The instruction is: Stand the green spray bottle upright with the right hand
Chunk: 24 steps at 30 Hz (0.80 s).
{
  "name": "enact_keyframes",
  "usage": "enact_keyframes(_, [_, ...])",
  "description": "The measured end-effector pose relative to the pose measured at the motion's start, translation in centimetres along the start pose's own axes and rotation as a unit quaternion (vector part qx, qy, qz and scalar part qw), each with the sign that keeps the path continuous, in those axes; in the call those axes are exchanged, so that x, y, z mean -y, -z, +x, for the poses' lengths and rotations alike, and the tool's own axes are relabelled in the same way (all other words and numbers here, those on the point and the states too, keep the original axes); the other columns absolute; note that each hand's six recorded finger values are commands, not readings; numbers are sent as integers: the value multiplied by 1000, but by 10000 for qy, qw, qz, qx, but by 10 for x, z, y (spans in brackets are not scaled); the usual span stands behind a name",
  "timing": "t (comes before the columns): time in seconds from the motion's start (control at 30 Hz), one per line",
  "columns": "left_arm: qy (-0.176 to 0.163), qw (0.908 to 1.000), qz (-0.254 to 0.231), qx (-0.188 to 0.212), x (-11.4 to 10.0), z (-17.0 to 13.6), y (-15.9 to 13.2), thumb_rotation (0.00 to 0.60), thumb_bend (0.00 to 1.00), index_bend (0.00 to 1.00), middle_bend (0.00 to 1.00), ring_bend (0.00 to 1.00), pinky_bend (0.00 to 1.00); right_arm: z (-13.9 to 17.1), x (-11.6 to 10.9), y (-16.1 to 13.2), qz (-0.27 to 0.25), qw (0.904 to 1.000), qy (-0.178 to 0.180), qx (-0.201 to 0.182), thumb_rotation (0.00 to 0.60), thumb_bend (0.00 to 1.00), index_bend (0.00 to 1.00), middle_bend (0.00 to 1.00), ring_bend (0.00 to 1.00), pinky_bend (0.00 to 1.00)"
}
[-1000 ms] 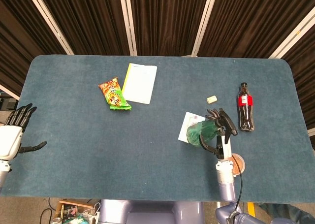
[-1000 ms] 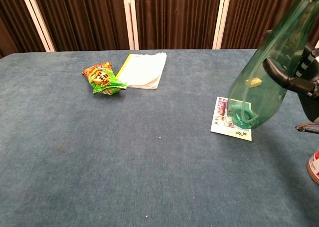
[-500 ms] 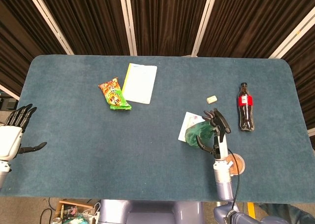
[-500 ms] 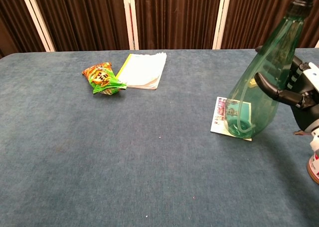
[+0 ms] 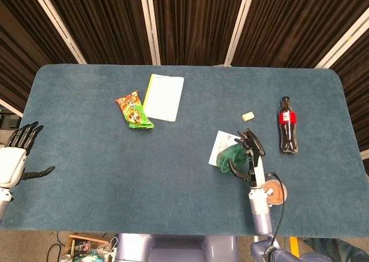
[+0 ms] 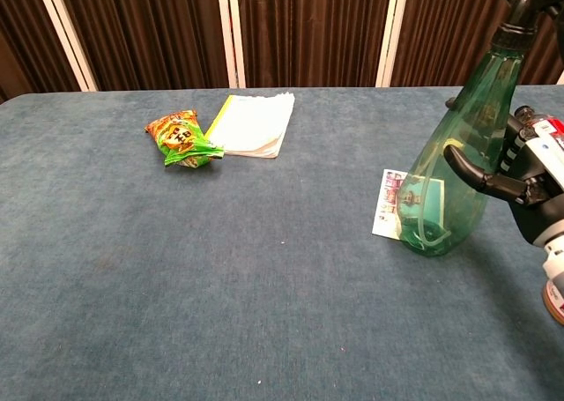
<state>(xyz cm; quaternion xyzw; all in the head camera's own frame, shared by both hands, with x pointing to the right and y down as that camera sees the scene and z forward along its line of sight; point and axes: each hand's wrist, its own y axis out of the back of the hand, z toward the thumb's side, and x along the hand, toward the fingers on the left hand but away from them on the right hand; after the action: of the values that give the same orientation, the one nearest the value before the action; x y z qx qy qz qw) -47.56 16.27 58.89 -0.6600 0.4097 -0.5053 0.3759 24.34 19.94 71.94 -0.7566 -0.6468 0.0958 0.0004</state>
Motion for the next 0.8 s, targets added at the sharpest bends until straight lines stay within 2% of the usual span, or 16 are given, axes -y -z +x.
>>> enact_keyframes(0.07, [2,10000,-8,-2,0,0,0,600,88,0,0,0,87,1,1,-1,79,9999,-60,-37,600,363,269,0,0,0])
enact_keyframes(0.17, [-1,10000,-6,2,0,0,0,600,88,0,0,0,87,2,2,0,153,9997,-177,-26,600,345,87,0,0,0])
enact_keyframes(0.23, [1,10000,-12,0,0,0,0,600,88,0,0,0,87,1,1,1,181,9996,-210,-11,600,330,15,0,0,0])
enact_keyframes(0.8, [-3,10000,-1,-15,0,0,1,600,88,0,0,0,87,4,-7,-9,352,9992,-102,-183,600,224,0,0,0,0])
